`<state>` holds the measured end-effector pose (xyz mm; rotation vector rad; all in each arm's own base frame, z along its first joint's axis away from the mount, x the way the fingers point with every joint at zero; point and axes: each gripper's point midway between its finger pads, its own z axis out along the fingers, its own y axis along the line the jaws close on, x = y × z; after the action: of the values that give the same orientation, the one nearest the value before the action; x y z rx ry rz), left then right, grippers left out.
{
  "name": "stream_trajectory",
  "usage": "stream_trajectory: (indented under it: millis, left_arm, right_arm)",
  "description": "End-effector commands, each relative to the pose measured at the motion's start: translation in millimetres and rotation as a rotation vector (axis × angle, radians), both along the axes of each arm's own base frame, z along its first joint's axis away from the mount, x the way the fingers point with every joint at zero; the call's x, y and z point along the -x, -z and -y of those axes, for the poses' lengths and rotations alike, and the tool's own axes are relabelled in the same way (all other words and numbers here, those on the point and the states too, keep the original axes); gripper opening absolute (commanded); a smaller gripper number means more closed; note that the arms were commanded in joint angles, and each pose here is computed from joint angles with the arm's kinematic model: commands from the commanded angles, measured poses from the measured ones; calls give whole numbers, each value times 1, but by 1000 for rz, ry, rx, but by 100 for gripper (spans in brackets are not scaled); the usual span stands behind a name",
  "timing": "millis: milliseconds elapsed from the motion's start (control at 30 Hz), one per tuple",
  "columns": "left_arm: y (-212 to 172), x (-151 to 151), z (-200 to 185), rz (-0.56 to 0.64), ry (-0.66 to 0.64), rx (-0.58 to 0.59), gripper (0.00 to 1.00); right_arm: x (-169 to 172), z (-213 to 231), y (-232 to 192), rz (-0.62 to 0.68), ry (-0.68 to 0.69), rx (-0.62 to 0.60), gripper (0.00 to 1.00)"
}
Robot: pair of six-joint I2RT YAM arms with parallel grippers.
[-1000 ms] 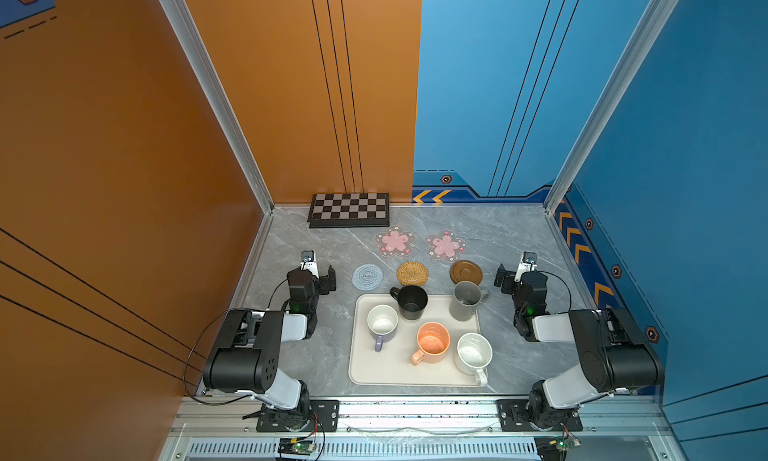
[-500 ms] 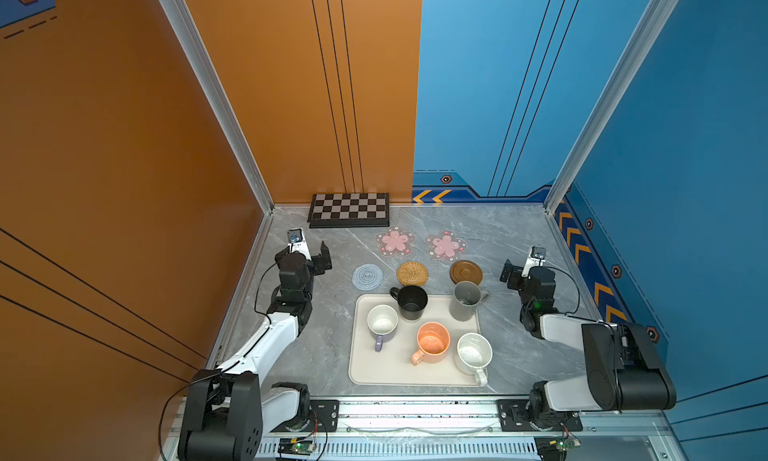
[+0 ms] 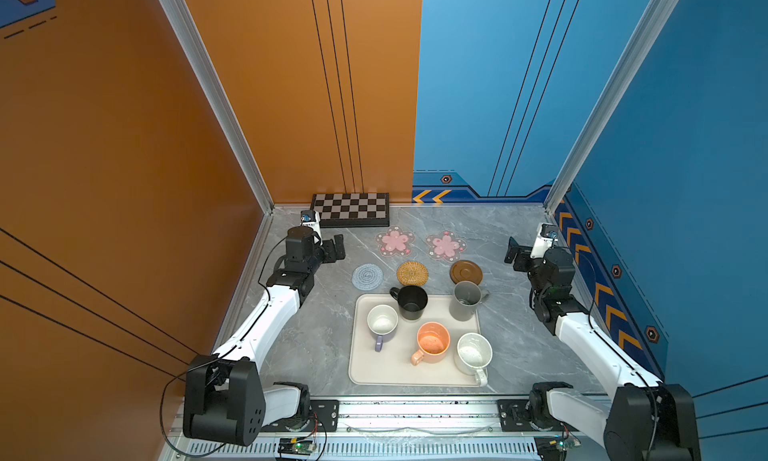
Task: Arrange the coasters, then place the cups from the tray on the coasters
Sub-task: 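Raise both arms and move grippers forward over the coasters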
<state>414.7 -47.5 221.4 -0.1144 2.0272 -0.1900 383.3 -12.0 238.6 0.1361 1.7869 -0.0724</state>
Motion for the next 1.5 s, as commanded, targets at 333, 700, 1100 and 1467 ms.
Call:
stream_trajectory:
  millis: [333,700,1100,1467]
  left_arm:
    - [12,-17,63,19,68,-9,98]
    - [46,-16,123,-55,89,-121,98]
    - [69,-23,152,-141,142,-67,80]
    - [94,-17,150,-209,134,-43,58]
  right_arm:
    - [10,-25,-14,-72,-62,17,100]
    - [7,-55,-12,-98,-117,21,100]
    - [10,-64,-4,-154,-103,64,100]
    - [14,-68,-1,-168,-112,73,100]
